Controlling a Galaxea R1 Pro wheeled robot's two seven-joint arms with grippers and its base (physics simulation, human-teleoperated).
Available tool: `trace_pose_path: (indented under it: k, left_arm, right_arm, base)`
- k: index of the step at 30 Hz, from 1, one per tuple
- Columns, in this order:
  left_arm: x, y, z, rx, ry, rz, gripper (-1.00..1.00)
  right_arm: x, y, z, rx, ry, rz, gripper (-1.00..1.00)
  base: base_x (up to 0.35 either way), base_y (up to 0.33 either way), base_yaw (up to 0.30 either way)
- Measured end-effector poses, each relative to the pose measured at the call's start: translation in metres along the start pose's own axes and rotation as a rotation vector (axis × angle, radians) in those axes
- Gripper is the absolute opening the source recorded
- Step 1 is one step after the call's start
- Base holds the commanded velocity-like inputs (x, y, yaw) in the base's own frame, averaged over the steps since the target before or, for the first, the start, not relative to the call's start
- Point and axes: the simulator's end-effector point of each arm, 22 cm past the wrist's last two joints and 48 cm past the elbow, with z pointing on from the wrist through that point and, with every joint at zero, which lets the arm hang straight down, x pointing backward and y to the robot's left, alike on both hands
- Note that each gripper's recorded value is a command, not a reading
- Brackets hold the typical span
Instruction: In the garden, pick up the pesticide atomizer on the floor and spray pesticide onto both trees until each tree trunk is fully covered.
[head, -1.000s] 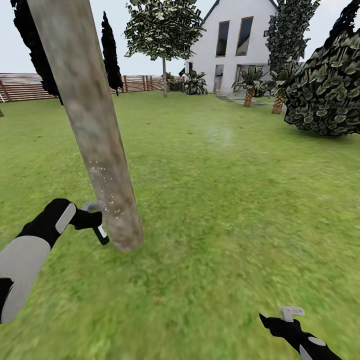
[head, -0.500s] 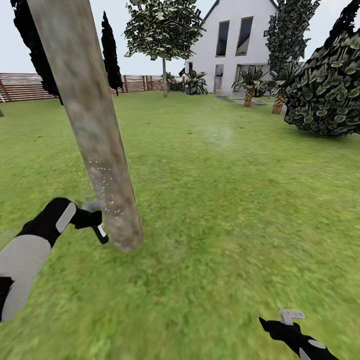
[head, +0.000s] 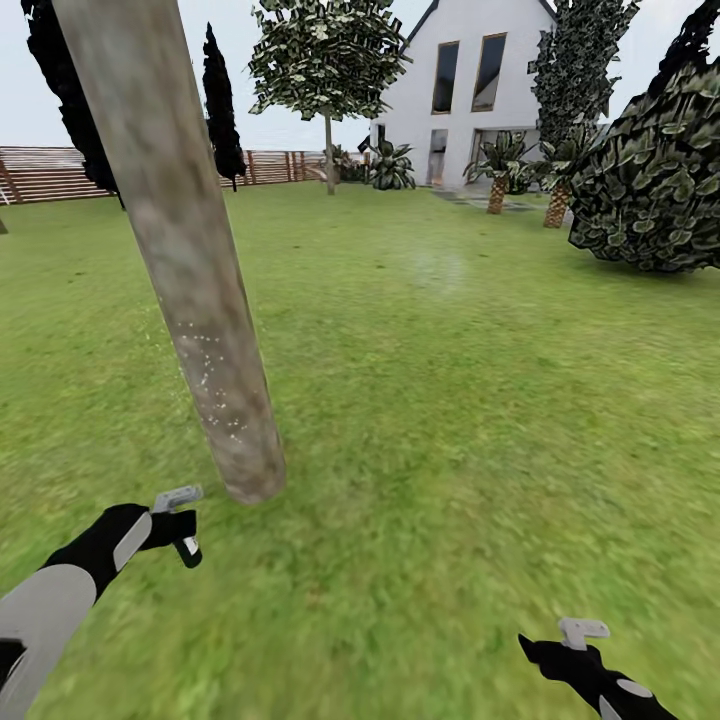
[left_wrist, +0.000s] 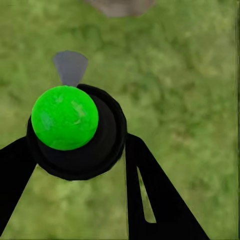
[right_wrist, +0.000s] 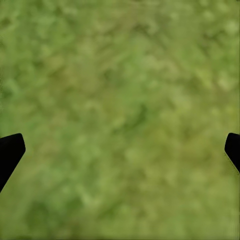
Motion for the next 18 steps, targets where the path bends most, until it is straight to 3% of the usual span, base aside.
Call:
trace_pose_path:
  k: [3, 7, 14, 18]
  left_arm:
    - [0.001, -0.004, 0.001, 0.007, -0.002, 0.001, -1.0]
    - [0.009, -0.032, 0.006, 0.035, 0.009, 0.013, -1.0]
    - [0.013, -0.049, 0.009, 0.054, 0.015, 0.02, -1.0]
    - [0.014, -0.052, 0.009, 0.061, 0.017, 0.02, -1.0]
  right_arm:
    - [-0.001, 0.0, 0.0, 0.001, -0.002, 0.004, 1.0]
    - [-0.001, -0.002, 0.0, 0.004, -0.004, 0.006, 1.0]
    - [-0.002, -0.003, 0.0, 0.006, -0.005, 0.005, 1.0]
    - [-0.002, -0.004, -0.001, 0.007, -0.006, 0.005, 1.0]
  base:
    - [0.179, -0.204, 0.203]
    - [0.208, -0.215, 0.271]
    - [0.212, -0.216, 0.269]
    - [0.147, -0.24, 0.045]
